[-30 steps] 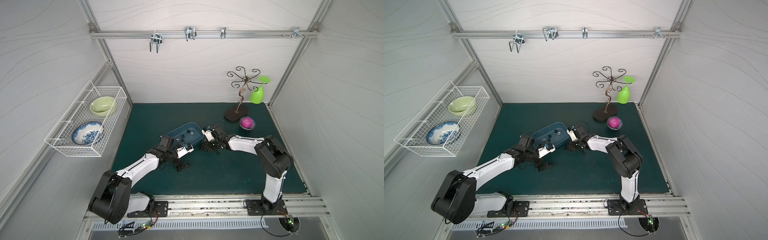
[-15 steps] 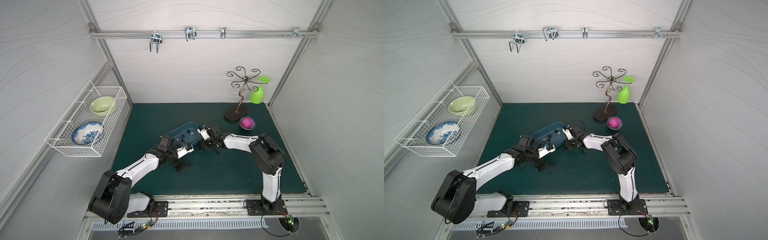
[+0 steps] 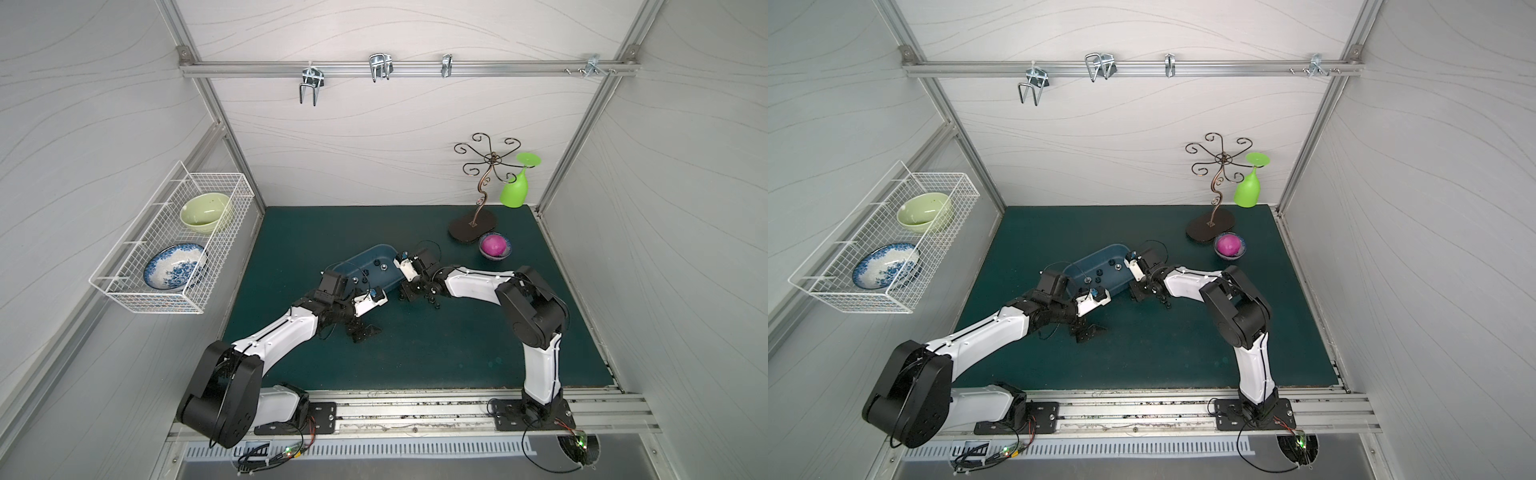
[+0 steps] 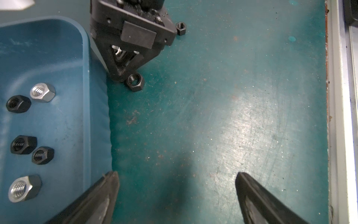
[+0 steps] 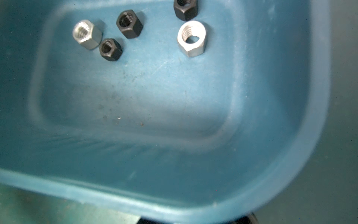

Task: Put the nuts on the desktop into the storage box
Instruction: Pick up the nut from the center of the board.

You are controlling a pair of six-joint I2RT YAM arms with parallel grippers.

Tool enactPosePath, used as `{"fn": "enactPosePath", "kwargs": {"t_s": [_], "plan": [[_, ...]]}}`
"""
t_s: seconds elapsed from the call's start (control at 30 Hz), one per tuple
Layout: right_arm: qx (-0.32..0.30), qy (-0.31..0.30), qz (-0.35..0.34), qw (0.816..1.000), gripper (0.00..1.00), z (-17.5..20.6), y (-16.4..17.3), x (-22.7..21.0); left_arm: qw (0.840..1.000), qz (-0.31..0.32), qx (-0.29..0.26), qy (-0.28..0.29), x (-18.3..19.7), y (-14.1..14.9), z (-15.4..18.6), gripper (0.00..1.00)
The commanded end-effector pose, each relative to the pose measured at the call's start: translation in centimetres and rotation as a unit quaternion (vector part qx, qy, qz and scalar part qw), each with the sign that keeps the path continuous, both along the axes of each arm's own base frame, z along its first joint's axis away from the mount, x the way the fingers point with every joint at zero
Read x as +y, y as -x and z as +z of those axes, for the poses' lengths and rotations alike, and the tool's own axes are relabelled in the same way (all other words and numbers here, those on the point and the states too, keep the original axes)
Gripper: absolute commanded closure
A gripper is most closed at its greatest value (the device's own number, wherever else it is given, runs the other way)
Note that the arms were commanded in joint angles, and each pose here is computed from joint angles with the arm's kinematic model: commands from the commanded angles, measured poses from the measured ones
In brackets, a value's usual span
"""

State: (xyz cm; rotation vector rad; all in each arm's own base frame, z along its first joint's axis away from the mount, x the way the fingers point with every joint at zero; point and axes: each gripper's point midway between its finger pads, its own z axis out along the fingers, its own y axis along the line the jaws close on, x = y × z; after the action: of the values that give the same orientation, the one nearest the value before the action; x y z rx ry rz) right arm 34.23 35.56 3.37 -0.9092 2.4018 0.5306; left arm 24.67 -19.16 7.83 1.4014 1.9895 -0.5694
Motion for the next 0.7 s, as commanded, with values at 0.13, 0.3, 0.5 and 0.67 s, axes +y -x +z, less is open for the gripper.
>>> {"fn": "enactPosePath", "kwargs": {"t_s": [0.13,0.3,0.5,0.67], "plan": [[-0.014,0.039,0.022,0.999,0.78,-0.8,0.6,0.0,1.0,-0.007,-0.009,0.002,-0.1,-0.2,0.4,0.01],[-0.02,0.048,0.027,0.998,0.79,-1.1,1.1,-0.1,1.0,-0.009,-0.007,0.001,-0.1,-0.2,0.5,0.01],[-0.022,0.047,0.025,0.998,0.88,-0.8,1.3,-0.5,1.0,-0.006,-0.006,0.0,-0.1,-0.2,0.5,0.01],[-0.014,0.029,0.023,0.999,0.93,0.4,1.7,-0.2,1.0,0.004,-0.005,-0.001,-0.1,-0.6,1.0,0.01]]}}
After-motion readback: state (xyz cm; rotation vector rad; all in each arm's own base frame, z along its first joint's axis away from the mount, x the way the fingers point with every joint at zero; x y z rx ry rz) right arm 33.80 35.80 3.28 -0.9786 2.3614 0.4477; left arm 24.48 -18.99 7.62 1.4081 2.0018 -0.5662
